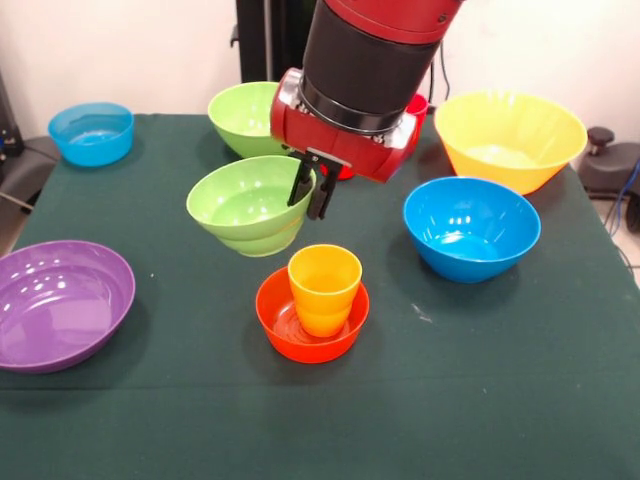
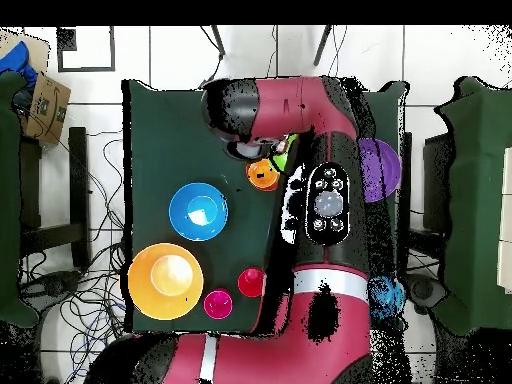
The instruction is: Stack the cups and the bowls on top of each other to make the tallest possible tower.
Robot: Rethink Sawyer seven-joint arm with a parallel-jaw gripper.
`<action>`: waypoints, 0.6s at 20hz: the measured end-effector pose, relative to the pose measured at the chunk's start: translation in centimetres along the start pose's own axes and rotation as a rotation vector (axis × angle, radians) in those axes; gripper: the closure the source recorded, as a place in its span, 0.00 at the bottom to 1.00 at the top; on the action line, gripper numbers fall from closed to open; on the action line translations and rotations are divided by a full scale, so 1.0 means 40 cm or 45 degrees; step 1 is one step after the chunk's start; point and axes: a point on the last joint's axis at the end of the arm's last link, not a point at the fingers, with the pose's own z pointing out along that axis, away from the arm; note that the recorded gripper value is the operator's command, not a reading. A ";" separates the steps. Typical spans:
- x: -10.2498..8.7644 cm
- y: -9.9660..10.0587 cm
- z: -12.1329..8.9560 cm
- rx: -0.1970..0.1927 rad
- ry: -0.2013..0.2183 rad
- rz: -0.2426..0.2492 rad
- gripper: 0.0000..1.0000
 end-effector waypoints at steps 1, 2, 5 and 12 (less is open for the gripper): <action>0.000 -0.001 -0.001 -0.002 0.001 0.004 1.00; 0.000 -0.001 -0.002 -0.005 0.003 0.007 1.00; -0.001 -0.002 -0.006 -0.012 0.007 0.017 1.00; 0.011 0.026 -0.008 -0.024 0.022 0.021 1.00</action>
